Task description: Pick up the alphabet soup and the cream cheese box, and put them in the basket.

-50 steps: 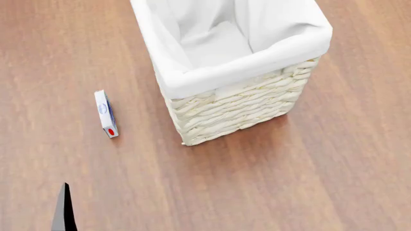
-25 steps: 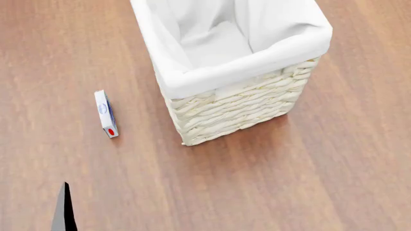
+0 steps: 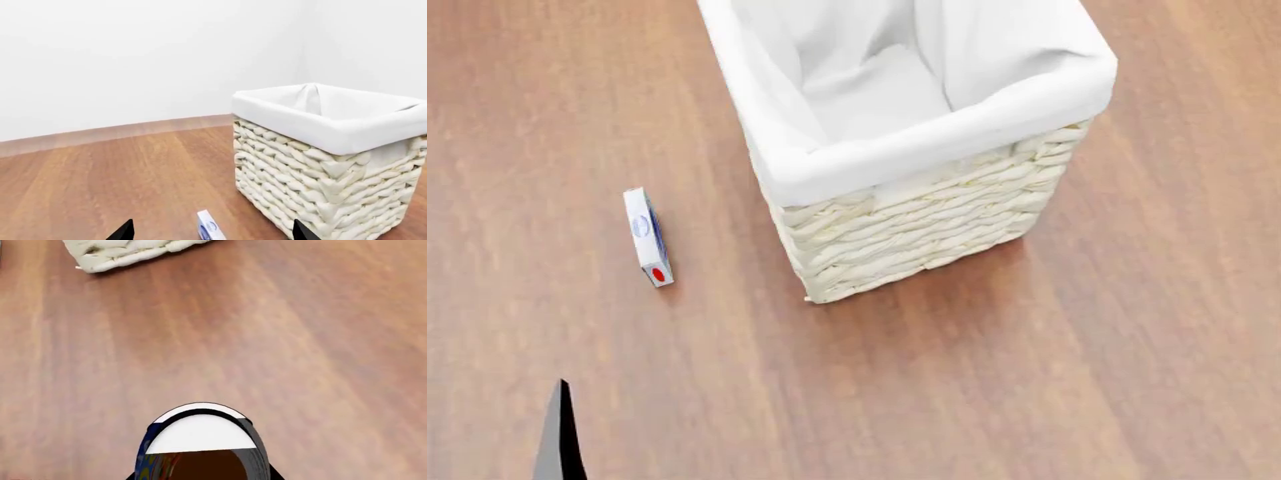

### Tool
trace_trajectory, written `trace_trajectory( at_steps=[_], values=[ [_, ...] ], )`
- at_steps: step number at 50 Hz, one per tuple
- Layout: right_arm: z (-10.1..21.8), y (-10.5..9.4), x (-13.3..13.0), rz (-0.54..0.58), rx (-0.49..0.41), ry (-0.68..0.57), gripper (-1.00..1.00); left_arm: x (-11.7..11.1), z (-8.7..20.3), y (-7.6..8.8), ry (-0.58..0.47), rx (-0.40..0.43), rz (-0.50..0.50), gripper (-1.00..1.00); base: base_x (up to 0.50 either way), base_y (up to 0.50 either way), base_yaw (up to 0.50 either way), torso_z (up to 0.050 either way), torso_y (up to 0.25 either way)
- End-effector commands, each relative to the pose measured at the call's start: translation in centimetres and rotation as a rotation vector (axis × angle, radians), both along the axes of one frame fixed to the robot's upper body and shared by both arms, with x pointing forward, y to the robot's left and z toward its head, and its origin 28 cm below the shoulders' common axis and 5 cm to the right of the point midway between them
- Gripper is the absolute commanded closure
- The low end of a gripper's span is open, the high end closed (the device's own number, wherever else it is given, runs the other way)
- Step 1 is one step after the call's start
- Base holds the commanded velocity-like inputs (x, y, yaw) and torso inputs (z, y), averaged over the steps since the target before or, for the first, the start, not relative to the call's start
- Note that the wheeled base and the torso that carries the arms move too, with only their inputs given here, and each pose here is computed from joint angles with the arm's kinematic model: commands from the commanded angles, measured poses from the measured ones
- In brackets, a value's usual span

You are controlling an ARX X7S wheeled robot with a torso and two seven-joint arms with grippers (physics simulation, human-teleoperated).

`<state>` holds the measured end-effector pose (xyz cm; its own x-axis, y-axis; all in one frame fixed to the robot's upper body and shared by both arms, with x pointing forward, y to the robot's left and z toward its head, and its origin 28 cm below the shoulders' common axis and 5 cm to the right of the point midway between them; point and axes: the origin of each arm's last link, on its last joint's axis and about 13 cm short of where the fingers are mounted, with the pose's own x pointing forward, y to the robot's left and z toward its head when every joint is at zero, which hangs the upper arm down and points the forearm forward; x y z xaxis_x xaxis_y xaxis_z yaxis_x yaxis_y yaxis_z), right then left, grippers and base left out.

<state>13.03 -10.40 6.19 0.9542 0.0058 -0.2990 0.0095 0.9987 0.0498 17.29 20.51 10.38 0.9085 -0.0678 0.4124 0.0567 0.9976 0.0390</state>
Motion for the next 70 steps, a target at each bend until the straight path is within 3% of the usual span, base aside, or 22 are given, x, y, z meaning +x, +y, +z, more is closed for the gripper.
trace_trajectory(
  at_steps=[1,8,10,13,16,17,19,28,37,43,44,45,46,51,61,70],
  values=[
    [3.3,-0.5,-0.1,-0.013,-0.083,-0.152,1.0,0.0,0.0,0.0,0.0,0.002,-0.001,-1.0,0.0,0.0,0.0,0.0,0.0],
    [7.7,-0.8,0.3,-0.017,-0.197,-0.41,1.0,-0.1,0.0,-0.1,0.0,0.002,-0.005,-1.0,0.0,0.0,0.0,0.0,0.0],
    [8.7,-0.7,0.6,0.002,-0.185,-0.462,1.0,-0.1,0.0,-0.2,-0.001,0.002,-0.008,-1.0,0.0,0.0,0.0,0.0,0.0],
    [11.9,-0.3,1.5,0.052,-0.221,-0.659,1.0,-0.1,0.1,-0.3,-0.003,0.007,-0.015,-1.0,0.0,0.0,0.0,0.0,0.0],
    [14.2,-0.3,1.4,0.069,-0.25,-0.714,1.0,-0.2,0.4,-0.3,-0.013,0.011,-0.02,-1.0,0.0,0.0,0.0,0.0,0.0],
    [15.0,0.2,1.6,0.123,-0.238,-0.719,1.0,-0.2,0.3,-0.4,-0.012,0.01,-0.023,-1.0,0.0,0.0,0.0,0.0,0.0],
    [18.7,0.3,3.1,0.097,-0.291,-0.925,1.0,-0.3,0.4,-0.4,-0.014,0.01,-0.028,-1.0,0.0,0.0,0.0,0.0,0.0],
    [25.7,0.7,6.1,0.171,-0.291,-1.1,1.0,-0.7,0.5,-0.2,-0.014,0.007,-0.022,-1.0,0.0,0.0,0.0,0.0,0.0],
    [30.7,1.1,10.7,0.275,-0.217,-1.013,1.0,-0.7,0.6,-0.5,-0.013,0.002,-0.042,-1.0,0.0,0.0,0.0,0.0,0.0],
    [33.1,1.3,16.4,0.359,-0.108,-0.782,1.0,-0.4,0.5,-0.6,-0.014,-0.003,-0.045,-1.0,0.0,0.0,0.0,0.0,0.0],
    [33.1,1.3,17.3,0.309,-0.157,-0.791,1.0,-0.4,0.4,-0.6,-0.013,-0.004,-0.043,-1.0,0.0,0.0,0.0,0.0,0.0],
    [33.3,1.4,18.1,0.339,-0.121,-0.734,1.0,-0.4,0.4,-0.5,-0.012,-0.006,-0.043,-1.0,0.0,0.0,0.0,0.0,0.0],
    [33.6,1.4,18.7,0.318,-0.145,-0.727,1.0,-0.4,0.3,-0.5,-0.013,-0.005,-0.043,-1.0,0.0,0.0,0.0,0.0,0.0],
    [34.3,1.3,20.5,0.279,-0.206,-0.643,1.0,-0.4,0.3,-0.4,-0.013,-0.014,-0.038,-1.0,0.0,0.0,0.0,0.0,0.0],
    [32.9,1.1,23.9,0.247,-0.199,-0.435,1.0,-0.7,0.5,-0.2,-0.018,-0.021,-0.04,-1.0,0.0,0.0,0.0,0.0,0.0],
    [32.2,1.0,24.5,0.254,-0.21,-0.41,1.0,-0.6,0.4,-0.1,-0.015,-0.022,-0.032,-1.0,0.0,0.0,0.0,0.0,0.0]
  ],
)
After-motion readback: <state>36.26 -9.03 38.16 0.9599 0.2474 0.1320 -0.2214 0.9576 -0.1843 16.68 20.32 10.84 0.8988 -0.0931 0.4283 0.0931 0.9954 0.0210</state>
